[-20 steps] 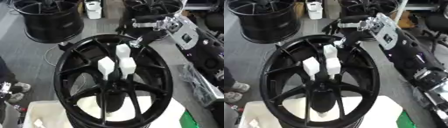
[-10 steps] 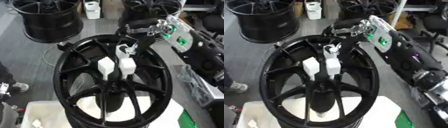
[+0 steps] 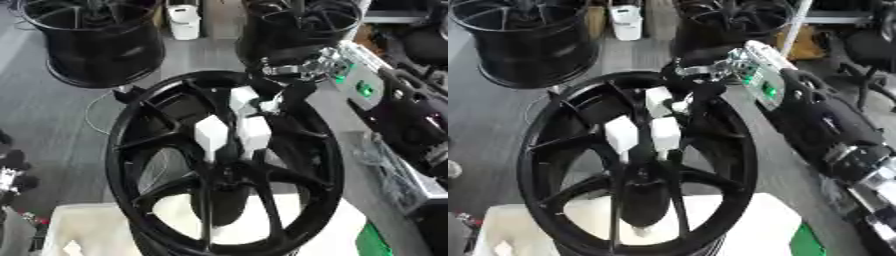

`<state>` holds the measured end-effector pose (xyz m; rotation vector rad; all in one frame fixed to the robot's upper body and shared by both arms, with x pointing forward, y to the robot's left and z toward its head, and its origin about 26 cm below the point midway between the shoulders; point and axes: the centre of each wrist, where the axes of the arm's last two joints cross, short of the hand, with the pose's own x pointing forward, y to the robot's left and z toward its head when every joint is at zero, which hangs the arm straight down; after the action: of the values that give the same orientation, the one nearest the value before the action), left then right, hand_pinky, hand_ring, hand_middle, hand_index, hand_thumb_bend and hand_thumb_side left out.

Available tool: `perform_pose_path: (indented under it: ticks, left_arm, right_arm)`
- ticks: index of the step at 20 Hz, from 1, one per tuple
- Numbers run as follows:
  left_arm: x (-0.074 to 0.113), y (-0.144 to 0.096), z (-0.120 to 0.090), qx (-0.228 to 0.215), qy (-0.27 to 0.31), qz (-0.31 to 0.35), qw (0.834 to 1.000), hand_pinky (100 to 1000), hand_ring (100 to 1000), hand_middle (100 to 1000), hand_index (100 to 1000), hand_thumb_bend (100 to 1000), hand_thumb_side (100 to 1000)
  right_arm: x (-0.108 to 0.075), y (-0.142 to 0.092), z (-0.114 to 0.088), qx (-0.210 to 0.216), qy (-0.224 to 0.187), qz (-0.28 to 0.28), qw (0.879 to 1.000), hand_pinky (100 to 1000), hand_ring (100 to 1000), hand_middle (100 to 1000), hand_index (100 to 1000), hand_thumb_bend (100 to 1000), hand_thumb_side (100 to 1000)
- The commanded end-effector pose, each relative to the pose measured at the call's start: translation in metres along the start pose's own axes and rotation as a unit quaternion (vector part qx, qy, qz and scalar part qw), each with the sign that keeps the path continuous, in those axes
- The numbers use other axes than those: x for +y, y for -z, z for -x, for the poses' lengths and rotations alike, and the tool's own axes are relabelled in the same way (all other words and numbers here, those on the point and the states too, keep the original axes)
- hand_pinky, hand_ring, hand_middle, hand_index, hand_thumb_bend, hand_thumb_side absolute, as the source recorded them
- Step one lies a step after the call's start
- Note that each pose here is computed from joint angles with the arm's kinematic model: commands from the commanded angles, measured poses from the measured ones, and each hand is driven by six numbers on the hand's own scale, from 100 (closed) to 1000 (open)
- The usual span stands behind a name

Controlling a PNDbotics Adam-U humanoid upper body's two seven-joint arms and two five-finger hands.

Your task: Pull the pin out of the wheel hub.

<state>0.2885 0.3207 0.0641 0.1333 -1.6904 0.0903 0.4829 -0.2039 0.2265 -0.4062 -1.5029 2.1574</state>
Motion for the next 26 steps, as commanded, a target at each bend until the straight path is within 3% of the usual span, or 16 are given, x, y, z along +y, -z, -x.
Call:
perform_pose_path:
  ticks: [1, 4, 12, 19, 26]
  left_arm:
    - [0.003, 0.003, -0.010, -0.017, 0.008, -0.001, 1.000, 661, 536, 582, 706, 580, 542]
    - [0.003, 0.003, -0.010, -0.017, 0.008, 0.000, 1.000, 661, 536, 582, 706, 580, 542]
    - [0.003, 0.003, -0.011, -0.018, 0.009, 0.002, 1.000, 661, 535, 581, 705, 582, 542]
    - [0.003, 0.004, -0.012, -0.019, 0.010, 0.003, 1.000, 661, 535, 580, 705, 583, 542]
    - [0.003, 0.004, -0.012, -0.020, 0.010, 0.003, 1.000, 661, 534, 579, 705, 584, 542]
  right_arm:
    - [-0.010, -0.007, 0.004, -0.087, -0.105, -0.129, 0.982, 819, 838, 788, 882, 112, 713]
    - [-0.009, -0.006, 0.004, -0.093, -0.105, -0.126, 0.982, 814, 823, 754, 861, 100, 703]
    - [-0.014, 0.002, -0.005, -0.111, -0.090, -0.107, 0.984, 816, 852, 869, 928, 100, 758]
    - [-0.016, 0.007, -0.012, -0.126, -0.092, -0.106, 0.982, 821, 862, 905, 939, 100, 773]
    - [-0.016, 0.010, -0.017, -0.133, -0.102, -0.112, 0.980, 805, 803, 709, 899, 100, 673]
